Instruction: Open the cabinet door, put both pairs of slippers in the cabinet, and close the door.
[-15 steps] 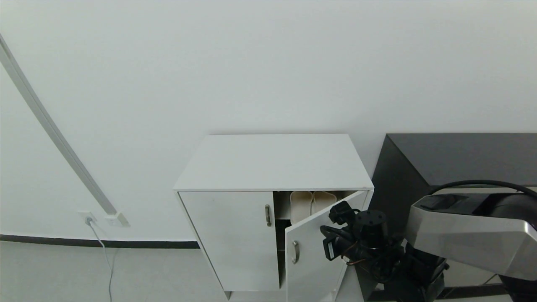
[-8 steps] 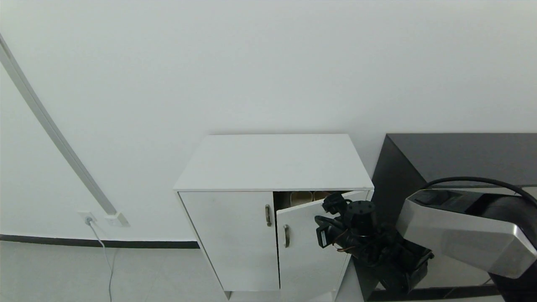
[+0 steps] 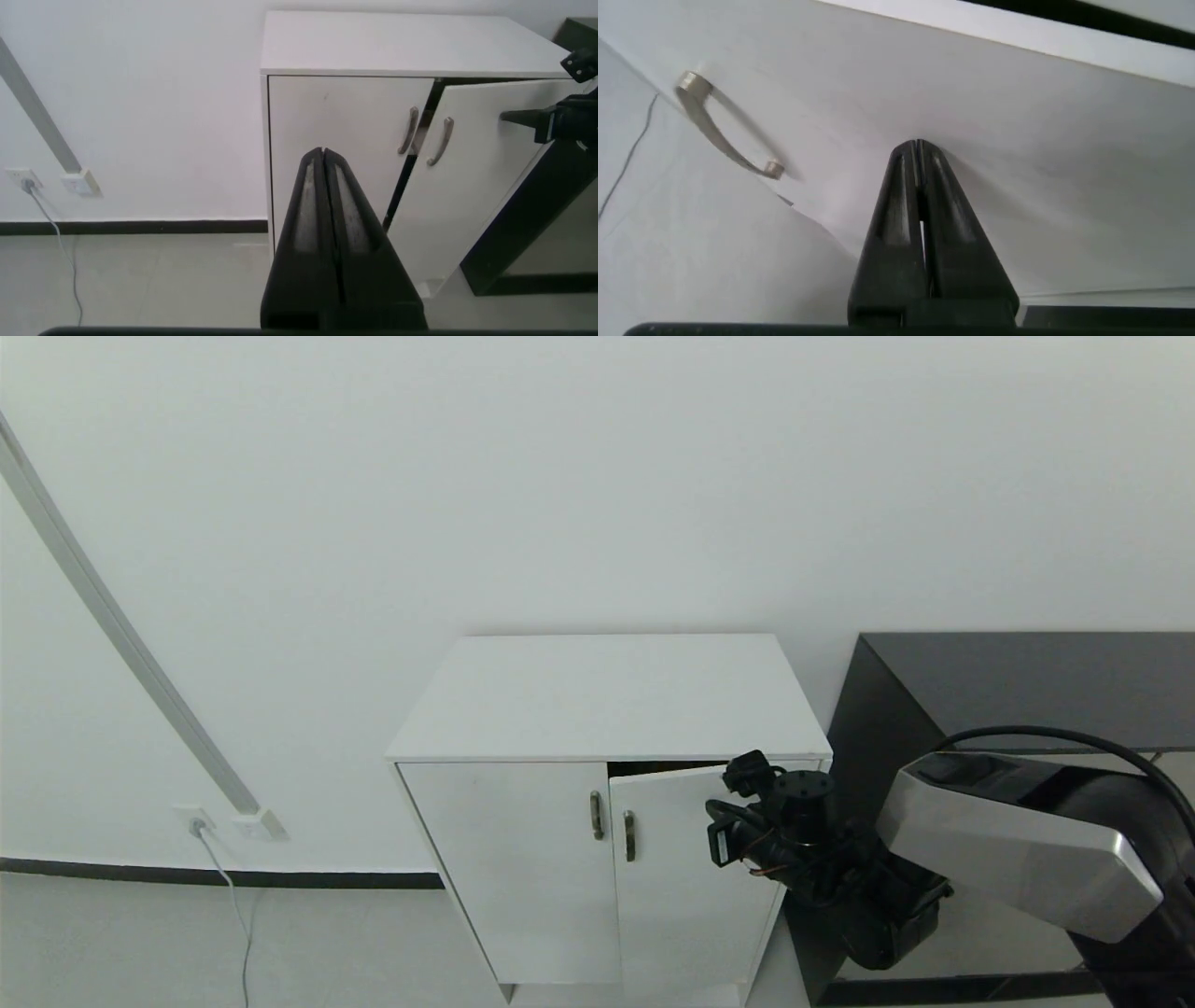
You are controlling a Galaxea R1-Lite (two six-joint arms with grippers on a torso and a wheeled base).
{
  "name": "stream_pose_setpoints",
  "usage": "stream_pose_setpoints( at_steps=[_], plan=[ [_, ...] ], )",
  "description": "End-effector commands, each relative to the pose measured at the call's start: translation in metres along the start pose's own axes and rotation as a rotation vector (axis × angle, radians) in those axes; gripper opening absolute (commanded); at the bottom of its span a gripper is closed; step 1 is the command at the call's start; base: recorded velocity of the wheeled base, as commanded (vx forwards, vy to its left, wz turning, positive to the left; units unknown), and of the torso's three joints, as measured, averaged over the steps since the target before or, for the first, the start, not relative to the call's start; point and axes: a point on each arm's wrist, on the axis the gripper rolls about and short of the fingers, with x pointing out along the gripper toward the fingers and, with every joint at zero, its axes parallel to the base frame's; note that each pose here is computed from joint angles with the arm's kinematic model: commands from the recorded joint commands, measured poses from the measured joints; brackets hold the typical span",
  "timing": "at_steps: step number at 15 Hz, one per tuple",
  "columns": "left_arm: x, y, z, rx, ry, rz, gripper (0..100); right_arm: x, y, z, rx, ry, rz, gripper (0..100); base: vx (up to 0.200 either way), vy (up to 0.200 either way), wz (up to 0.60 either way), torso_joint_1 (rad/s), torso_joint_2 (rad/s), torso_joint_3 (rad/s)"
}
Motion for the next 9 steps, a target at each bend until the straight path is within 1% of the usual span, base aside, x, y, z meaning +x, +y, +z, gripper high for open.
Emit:
stream_pose_setpoints(
  at_steps=[1, 6, 9],
  plan=[
    [0.000, 0.000, 0.000, -0.001, -0.002, 0.000, 0, 0.003, -0.004, 0.000, 0.003, -0.003, -0.008, 0, 0.000, 0.000, 0.00, 0.000, 0.00, 0.000],
    [0.000, 0.000, 0.000, -0.001, 0.001, 0.000, 0, 0.013, -0.007, -0.005, 0.005, -0.012, -0.037, 0, 0.000, 0.000, 0.00, 0.000, 0.00, 0.000],
    [0.000, 0.000, 0.000, -0.001, 0.000, 0.000, 0, 0.014, -0.007, -0.003, 0.006, -0.019, -0.039, 0, 0.000, 0.000, 0.00, 0.000, 0.00, 0.000]
  ],
)
